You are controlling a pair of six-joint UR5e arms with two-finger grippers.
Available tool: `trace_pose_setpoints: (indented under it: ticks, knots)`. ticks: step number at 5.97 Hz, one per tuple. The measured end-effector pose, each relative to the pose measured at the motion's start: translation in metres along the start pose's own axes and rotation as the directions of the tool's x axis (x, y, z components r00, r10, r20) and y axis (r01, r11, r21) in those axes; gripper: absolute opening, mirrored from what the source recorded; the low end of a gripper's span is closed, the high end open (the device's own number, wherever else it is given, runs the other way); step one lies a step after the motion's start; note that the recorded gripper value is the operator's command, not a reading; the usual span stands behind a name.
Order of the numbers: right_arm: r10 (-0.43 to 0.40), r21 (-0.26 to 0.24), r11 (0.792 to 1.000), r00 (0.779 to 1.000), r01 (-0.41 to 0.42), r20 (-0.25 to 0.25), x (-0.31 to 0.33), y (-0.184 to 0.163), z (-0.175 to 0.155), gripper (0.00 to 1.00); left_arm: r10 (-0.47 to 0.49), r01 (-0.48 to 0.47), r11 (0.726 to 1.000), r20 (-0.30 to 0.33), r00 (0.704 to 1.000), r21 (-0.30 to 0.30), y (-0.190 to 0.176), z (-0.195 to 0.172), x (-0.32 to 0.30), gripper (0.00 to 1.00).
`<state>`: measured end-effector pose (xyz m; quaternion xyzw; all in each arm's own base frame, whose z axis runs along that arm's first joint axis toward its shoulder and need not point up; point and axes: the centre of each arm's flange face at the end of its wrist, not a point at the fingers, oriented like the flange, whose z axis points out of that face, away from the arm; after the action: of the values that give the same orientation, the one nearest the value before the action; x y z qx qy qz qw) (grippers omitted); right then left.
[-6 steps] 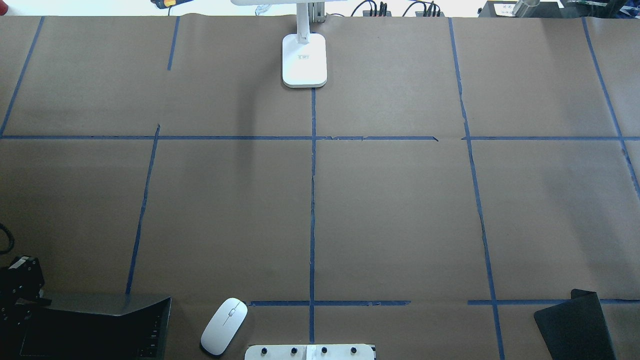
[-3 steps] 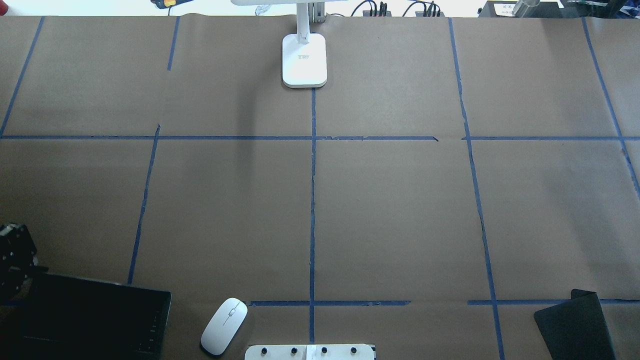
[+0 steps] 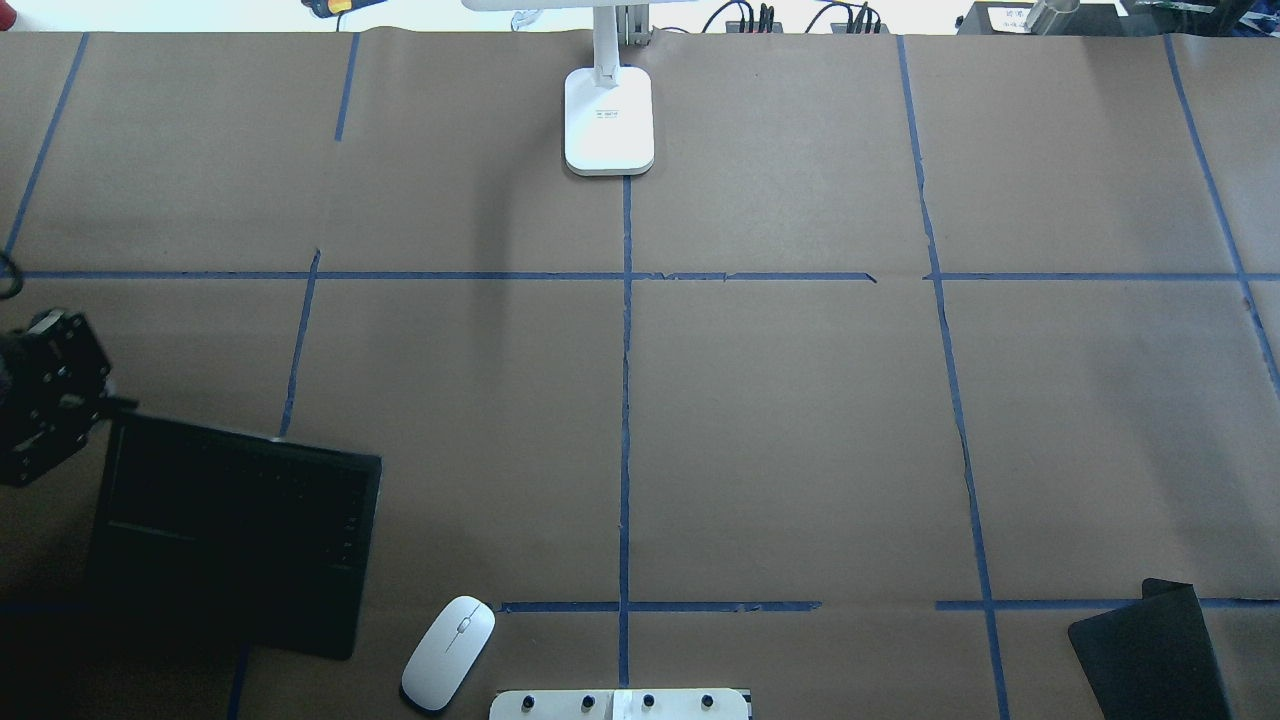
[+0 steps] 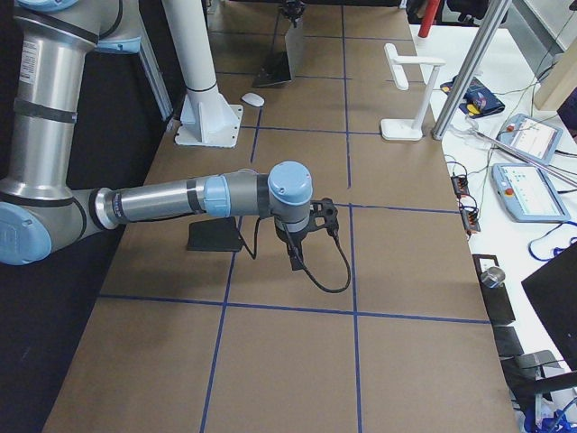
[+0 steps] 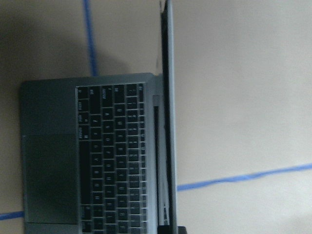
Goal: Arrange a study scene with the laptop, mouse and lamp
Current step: 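Carry the laptop with the left gripper toward the white lamp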
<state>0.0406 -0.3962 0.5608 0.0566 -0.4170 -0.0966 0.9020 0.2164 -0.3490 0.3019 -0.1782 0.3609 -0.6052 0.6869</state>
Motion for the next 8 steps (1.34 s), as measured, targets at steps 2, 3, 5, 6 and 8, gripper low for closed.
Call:
trace_pose_setpoints:
  ticks: [2, 3, 5, 6, 8]
  knots:
    - [0.016, -0.018, 1.0, 1.0, -0.016, 0.001, 0.01, 0.002, 0.009, 1.0, 0.046, -0.046, 0.999, -0.036, 0.998, 0.004, 0.041, 0.023, 0.078, 0.0]
    - [0.021, -0.022, 1.0, 1.0, -0.021, 0.002, 0.012, 0.002, 0.011, 1.0, 0.057, -0.058, 0.998, -0.053, 0.997, -0.01, 0.065, 0.029, 0.108, 0.0]
    - [0.026, -0.025, 0.999, 1.0, -0.026, 0.004, 0.013, 0.003, 0.012, 1.0, 0.009, -0.011, 1.0, -0.074, 0.997, -0.028, 0.118, 0.041, 0.163, 0.0]
    - [0.03, -0.027, 0.999, 1.0, -0.03, 0.005, 0.015, 0.003, 0.014, 1.0, -0.051, 0.048, 0.998, -0.086, 0.995, -0.031, 0.148, 0.046, 0.187, 0.0]
    - [0.039, -0.035, 0.999, 0.999, -0.039, 0.006, 0.019, 0.004, 0.017, 1.0, -0.155, 0.152, 0.988, -0.115, 0.981, -0.027, 0.223, 0.058, 0.219, 0.0]
